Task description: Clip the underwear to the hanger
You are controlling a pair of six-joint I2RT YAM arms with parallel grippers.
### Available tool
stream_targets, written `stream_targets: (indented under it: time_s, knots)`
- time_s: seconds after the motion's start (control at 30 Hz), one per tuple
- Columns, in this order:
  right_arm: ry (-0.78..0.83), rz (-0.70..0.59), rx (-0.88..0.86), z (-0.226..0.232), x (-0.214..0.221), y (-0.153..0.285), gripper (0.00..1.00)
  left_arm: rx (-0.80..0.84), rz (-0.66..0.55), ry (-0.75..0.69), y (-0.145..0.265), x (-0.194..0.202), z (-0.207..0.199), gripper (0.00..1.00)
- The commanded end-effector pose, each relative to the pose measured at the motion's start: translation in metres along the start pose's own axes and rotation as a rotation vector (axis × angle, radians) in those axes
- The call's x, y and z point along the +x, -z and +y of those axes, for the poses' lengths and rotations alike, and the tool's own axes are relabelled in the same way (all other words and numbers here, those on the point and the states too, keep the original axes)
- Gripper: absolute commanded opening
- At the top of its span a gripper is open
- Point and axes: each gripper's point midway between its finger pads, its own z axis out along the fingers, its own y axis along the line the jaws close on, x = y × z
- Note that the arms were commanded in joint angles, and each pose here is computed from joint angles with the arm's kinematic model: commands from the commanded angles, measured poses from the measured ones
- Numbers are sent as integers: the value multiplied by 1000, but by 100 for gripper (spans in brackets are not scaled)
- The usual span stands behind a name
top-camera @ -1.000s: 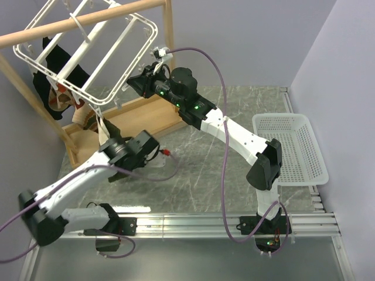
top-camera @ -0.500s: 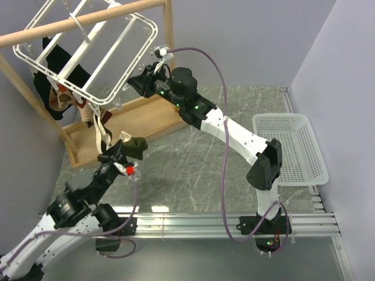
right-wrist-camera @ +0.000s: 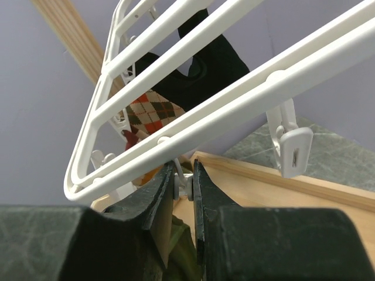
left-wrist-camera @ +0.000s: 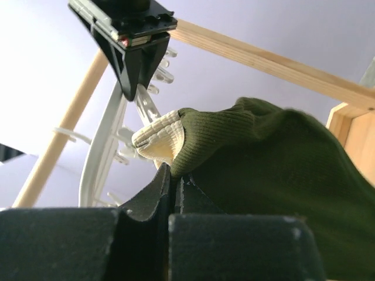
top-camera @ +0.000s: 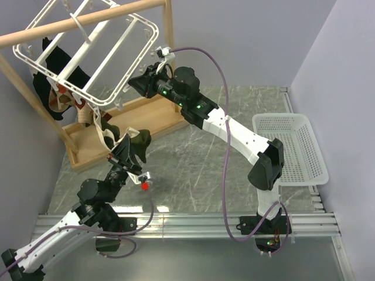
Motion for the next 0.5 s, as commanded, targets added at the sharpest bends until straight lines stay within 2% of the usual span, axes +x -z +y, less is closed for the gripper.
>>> stream_targets:
  time_s: [0.0, 0.2, 0.37, 0.47]
  knots:
    - [9, -75, -48, 17, -41, 18, 0, -95, -29, -72, -9, -11, 37, 0]
    - [14, -59, -65, 16, -35, 17, 0, 101, -42, -141, -26, -16, 11, 0]
    - [48, -49, -55, 12, -32, 15, 0, 160, -5, -192, -47, -14, 22, 0]
    - [102, -42, -34, 7, -32, 15, 0, 242, 11, -279, -62, -9, 14, 0]
